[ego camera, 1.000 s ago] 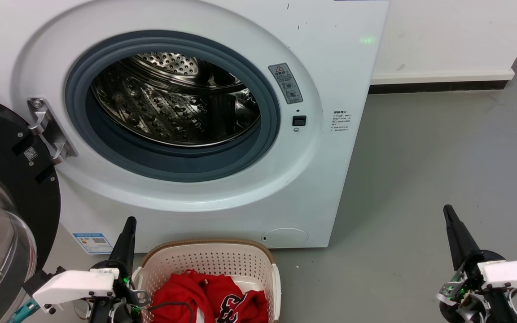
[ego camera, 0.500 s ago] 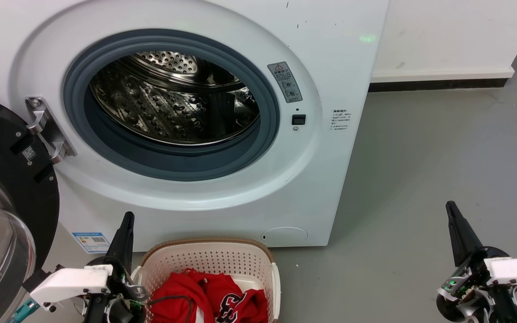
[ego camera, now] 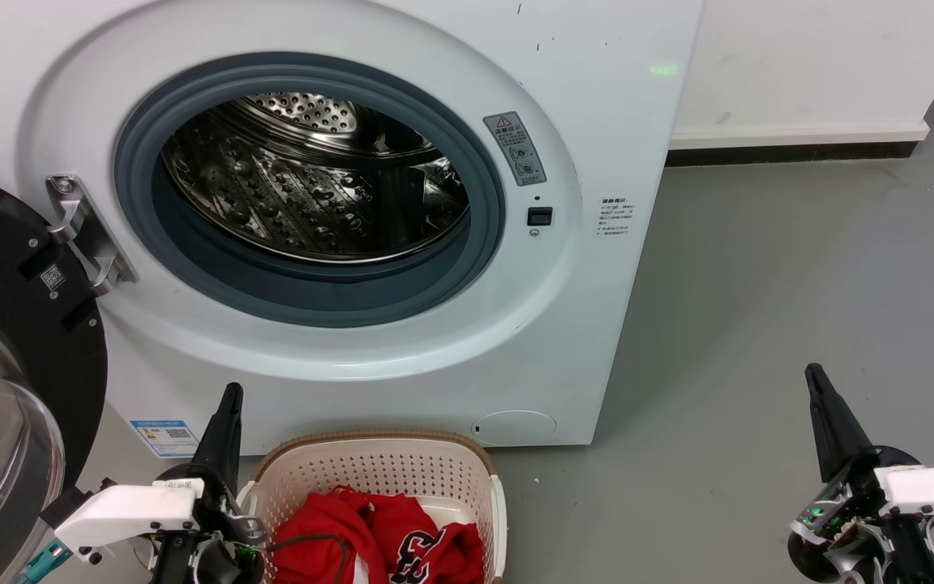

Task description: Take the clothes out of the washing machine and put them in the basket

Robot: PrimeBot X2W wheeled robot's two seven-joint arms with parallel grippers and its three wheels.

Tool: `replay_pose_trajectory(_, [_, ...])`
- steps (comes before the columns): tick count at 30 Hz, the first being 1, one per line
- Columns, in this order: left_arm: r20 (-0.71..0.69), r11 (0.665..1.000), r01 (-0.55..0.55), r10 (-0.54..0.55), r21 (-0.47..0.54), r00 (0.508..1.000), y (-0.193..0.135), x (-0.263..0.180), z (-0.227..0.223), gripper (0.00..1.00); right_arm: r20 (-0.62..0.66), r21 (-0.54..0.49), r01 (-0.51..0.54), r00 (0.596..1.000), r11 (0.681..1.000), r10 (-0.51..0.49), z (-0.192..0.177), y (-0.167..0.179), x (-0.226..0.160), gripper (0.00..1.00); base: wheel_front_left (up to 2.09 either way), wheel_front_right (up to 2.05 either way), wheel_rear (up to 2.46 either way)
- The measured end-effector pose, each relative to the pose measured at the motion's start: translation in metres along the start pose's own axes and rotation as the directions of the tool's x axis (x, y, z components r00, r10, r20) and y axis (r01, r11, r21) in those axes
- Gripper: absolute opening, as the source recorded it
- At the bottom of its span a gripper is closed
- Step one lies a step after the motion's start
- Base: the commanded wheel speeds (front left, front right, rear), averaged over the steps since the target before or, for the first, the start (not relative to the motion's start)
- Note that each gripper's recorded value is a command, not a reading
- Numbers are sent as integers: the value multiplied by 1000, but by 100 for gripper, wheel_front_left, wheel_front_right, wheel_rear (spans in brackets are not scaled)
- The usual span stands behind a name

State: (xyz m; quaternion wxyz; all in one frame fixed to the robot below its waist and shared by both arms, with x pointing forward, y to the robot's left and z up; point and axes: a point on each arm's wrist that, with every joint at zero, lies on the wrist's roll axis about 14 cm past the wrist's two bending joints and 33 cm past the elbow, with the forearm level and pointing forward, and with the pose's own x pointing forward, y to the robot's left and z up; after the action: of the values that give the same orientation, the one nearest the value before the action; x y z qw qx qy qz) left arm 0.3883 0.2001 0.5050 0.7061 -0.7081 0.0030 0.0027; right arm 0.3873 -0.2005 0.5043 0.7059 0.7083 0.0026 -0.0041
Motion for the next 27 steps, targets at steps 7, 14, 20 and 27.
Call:
replay_pose_trajectory(7, [0,1000,0,0,0,1000,0,0,0,0,1,0,0,1000,1000,0,0,0,0,0,0,0,0])
replay_pose_trajectory(14, [0,1000,0,0,0,1000,0,0,0,0,0,2,0,1000,1000,0,0,0,0,0,0,0,0])
replay_pose_trajectory(20, [0,1000,0,0,0,1000,0,0,0,0,-3,1,0,1000,1000,0,-1,0,0,0,0,0,0])
replay_pose_trajectory(27, [0,1000,0,0,0,1000,0,0,0,0,-2,1,0,1000,1000,0,0,0,0,0,0,0,0])
